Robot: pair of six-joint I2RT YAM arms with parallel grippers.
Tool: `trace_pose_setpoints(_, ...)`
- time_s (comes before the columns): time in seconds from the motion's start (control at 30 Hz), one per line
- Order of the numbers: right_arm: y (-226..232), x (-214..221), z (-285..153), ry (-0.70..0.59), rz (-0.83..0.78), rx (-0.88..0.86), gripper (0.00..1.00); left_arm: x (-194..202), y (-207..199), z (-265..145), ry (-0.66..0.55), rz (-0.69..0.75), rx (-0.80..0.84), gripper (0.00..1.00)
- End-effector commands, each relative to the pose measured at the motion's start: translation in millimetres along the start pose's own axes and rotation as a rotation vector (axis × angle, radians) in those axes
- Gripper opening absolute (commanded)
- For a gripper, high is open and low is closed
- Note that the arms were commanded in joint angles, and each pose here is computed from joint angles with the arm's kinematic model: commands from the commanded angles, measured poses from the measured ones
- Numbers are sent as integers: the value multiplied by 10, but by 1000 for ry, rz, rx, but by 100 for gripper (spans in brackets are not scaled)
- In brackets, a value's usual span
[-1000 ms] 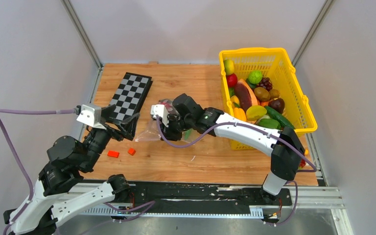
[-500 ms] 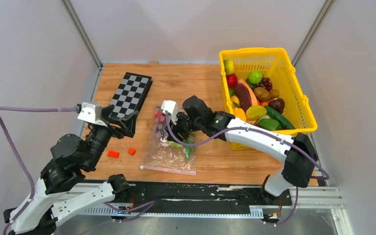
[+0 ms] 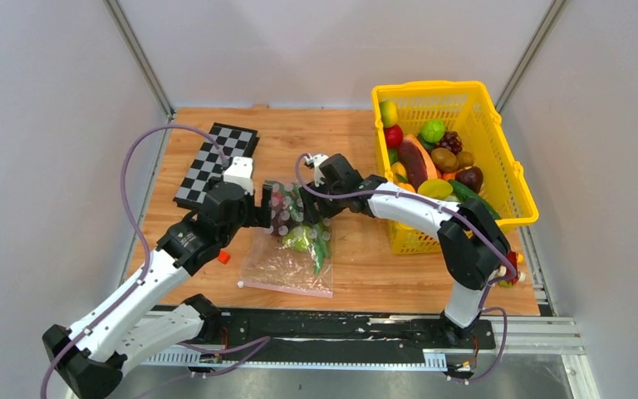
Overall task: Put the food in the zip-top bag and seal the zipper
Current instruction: Move the bin to the center of the board, then adjust the zipper food storage bag at the center of the board.
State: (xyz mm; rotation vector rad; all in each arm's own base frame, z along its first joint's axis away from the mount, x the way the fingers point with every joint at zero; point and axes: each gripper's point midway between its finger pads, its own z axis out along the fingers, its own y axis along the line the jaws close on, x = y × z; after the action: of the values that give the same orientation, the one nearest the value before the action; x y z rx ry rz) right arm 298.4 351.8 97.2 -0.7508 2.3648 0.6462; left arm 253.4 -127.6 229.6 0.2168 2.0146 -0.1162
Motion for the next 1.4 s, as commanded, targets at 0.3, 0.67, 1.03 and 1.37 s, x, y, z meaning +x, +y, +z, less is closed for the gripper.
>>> trace_pose_setpoints(0.3, -168, -246, -558, -146, -10, 70, 81, 490, 0, 515, 61, -305, 81, 100)
trace_pose_setpoints(0.67, -1057, -62, -860, -166, 136, 360, 82, 722, -47, 606, 105, -278, 102, 100)
trace_pose_setpoints(1.03, -678, -119, -814, -204, 218, 70, 80, 906, -113, 702, 152, -280, 123, 100)
trace_pose_setpoints(1.37, -79, -154, 9, -75, 236, -181, 80, 1177, -121, 833, 194, -280, 112, 100)
